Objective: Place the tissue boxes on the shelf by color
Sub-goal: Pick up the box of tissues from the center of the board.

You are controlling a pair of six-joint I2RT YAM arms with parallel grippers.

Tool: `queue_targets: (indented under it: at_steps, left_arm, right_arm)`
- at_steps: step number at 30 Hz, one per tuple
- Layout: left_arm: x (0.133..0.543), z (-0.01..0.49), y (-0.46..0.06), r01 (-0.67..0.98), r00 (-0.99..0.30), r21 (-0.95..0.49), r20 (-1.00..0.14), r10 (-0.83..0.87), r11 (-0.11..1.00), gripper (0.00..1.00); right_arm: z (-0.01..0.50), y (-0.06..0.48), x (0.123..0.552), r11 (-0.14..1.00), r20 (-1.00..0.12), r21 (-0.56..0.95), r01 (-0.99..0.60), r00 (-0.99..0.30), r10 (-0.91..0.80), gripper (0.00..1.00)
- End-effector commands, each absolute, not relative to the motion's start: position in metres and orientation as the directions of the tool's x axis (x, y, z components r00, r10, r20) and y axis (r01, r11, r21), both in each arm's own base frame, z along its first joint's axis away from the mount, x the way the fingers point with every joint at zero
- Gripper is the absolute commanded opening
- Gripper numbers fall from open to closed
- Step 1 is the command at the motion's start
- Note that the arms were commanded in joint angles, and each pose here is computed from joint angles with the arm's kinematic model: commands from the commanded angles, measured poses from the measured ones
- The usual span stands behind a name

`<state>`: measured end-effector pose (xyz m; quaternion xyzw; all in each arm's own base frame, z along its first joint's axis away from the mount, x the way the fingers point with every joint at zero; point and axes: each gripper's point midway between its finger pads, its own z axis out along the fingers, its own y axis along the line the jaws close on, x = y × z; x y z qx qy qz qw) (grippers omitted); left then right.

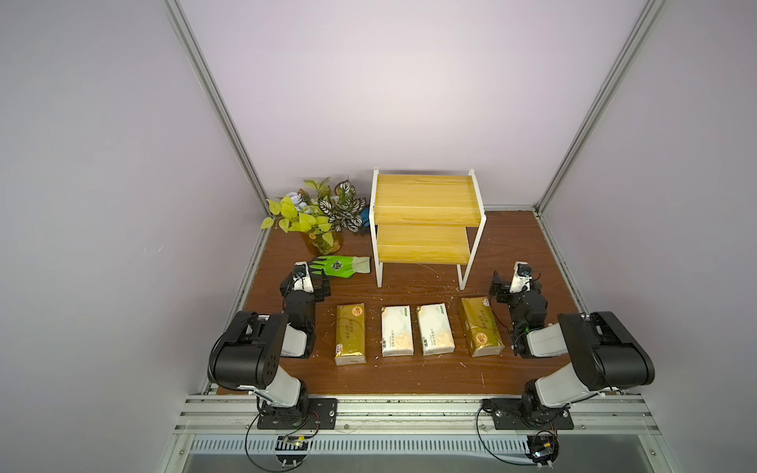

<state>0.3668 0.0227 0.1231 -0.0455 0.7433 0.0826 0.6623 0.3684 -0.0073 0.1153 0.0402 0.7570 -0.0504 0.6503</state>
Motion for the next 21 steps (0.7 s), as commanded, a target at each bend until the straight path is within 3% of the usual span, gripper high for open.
queue_targets:
  at_steps: [1, 8, 10, 12, 15, 17, 21]
  left_arm:
    - [0.366, 0.127, 0.022, -0.182, -0.102, 0.071, -0.993, 0.054, 0.981, 1.0]
    - [0.365, 0.131, 0.03, -0.228, -0.095, 0.056, -0.995, 0.035, 0.972, 1.0]
    - [0.361, 0.145, 0.034, -0.321, -0.1, 0.093, -0.993, 0.064, 0.942, 1.0]
    - [0.366, 0.161, 0.028, -0.307, -0.107, 0.113, -0.991, 0.084, 0.945, 1.0]
    - [0.362, 0.197, 0.033, -0.364, -0.032, 0.095, -0.996, 0.089, 0.927, 1.0]
    - [0.364, 0.214, 0.032, -0.368, -0.023, 0.032, -0.999, 0.026, 0.929, 1.0]
    - [0.382, 0.204, 0.009, -0.283, -0.275, 0.005, -0.958, -0.077, 0.959, 1.0]
  right_arm:
    - [0.126, -0.007, 0.37, 0.992, -0.994, -0.016, 0.123, -0.108, -0.003, 1.0]
    - [0.147, -0.018, 0.379, 0.982, -0.989, -0.01, 0.19, -0.147, 0.018, 0.92]
    - [0.171, -0.023, 0.382, 0.974, -0.988, 0.024, 0.226, -0.146, 0.058, 0.82]
    - [0.192, -0.023, 0.381, 0.97, -0.985, 0.071, 0.234, -0.14, 0.105, 0.66]
    - [0.206, -0.013, 0.374, 0.955, -0.955, 0.202, 0.217, -0.174, 0.242, 0.75]
    - [0.197, 0.003, 0.367, 0.945, -0.909, 0.258, 0.199, -0.281, 0.307, 0.75]
    - [0.172, 0.046, 0.336, 0.952, -0.838, 0.251, 0.176, -0.453, 0.304, 0.84]
